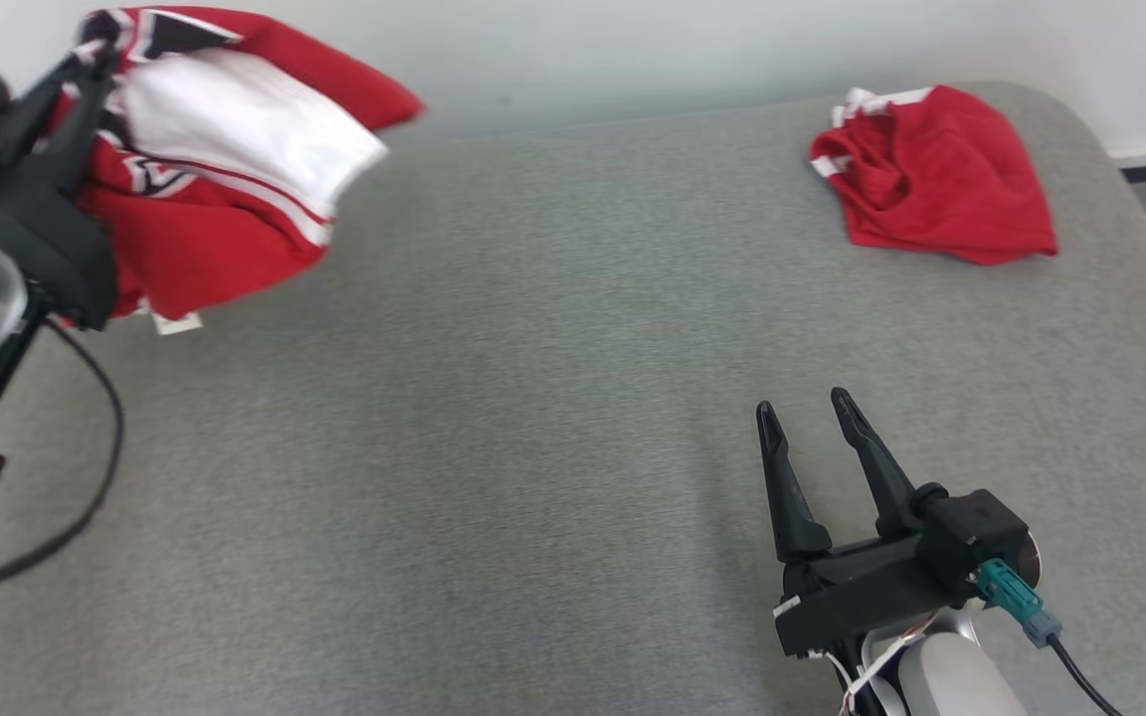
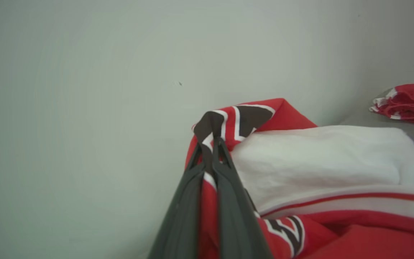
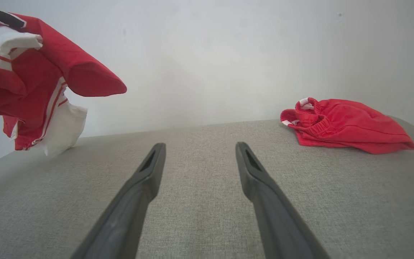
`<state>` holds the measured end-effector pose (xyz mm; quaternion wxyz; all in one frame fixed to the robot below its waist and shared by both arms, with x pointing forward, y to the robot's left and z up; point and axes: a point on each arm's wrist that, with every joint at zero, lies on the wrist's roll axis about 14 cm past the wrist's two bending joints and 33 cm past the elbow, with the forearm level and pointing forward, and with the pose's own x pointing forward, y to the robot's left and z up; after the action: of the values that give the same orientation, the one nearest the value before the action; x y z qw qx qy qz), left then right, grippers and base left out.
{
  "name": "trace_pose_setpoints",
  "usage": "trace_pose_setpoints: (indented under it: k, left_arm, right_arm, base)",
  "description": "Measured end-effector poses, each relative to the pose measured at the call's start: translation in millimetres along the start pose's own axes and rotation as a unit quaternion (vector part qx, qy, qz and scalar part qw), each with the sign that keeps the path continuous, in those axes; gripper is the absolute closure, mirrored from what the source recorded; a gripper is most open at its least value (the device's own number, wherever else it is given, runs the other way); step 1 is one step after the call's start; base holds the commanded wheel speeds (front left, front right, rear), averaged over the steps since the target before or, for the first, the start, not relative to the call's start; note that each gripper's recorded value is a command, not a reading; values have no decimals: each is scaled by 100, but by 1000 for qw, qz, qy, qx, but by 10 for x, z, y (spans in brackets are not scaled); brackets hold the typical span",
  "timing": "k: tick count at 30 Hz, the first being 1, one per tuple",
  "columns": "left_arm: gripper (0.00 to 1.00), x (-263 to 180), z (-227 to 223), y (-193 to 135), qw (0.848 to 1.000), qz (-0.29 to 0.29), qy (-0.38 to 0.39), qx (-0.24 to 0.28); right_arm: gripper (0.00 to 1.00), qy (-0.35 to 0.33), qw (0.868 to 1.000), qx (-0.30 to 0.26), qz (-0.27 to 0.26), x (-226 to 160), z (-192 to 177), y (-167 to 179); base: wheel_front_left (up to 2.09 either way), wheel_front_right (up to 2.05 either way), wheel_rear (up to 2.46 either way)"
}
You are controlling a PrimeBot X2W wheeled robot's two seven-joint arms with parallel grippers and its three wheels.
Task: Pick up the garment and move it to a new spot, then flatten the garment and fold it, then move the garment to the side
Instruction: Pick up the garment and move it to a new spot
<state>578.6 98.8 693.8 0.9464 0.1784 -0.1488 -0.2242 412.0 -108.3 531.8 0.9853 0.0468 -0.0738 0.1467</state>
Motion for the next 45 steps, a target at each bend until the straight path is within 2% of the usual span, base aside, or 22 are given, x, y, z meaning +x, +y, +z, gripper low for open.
trace_pose_setpoints:
  k: [11, 18, 28, 33, 34, 35, 36, 45]
  left_arm:
    - [100, 92, 291, -1002, 992, -119, -47, -17]
    - [100, -73, 45, -1490, 984, -171, -25, -51]
    - [100, -493, -676, -1826, 974, -195, 66, -91]
    - [100, -580, -760, -1874, 974, -189, 71, -106]
    - [97, -579, -734, -1868, 975, -184, 63, -108]
    - [29, -584, -712, -1874, 976, -181, 57, -110]
    - [0, -593, -701, -1884, 976, -177, 53, -115]
    - [0, -765, -616, -1931, 980, -122, 21, -154]
  right_arm:
    - [0, 0, 999, -7, -39, -151, 42, -232]
    - [0, 8, 999, -5, -48, -164, -19, -287]
    - [0, 14, 999, 2, -34, -106, -77, -199]
    - [0, 14, 1000, 5, -24, -78, -83, -135]
    - [0, 14, 1000, 5, -23, -73, -84, -126]
    - [0, 14, 1000, 5, -21, -70, -85, -118]
    - [0, 14, 1000, 6, -20, -65, -87, -105]
    - [0, 18, 1000, 10, -9, -73, -120, -20]
  base:
    - [0, 0, 0]
    - [0, 0, 0]
    - [0, 0, 0]
    - [0, 0, 0]
    - [0, 0, 0]
    - [0, 0, 0]
    - [0, 0, 0]
    - [0, 0, 0]
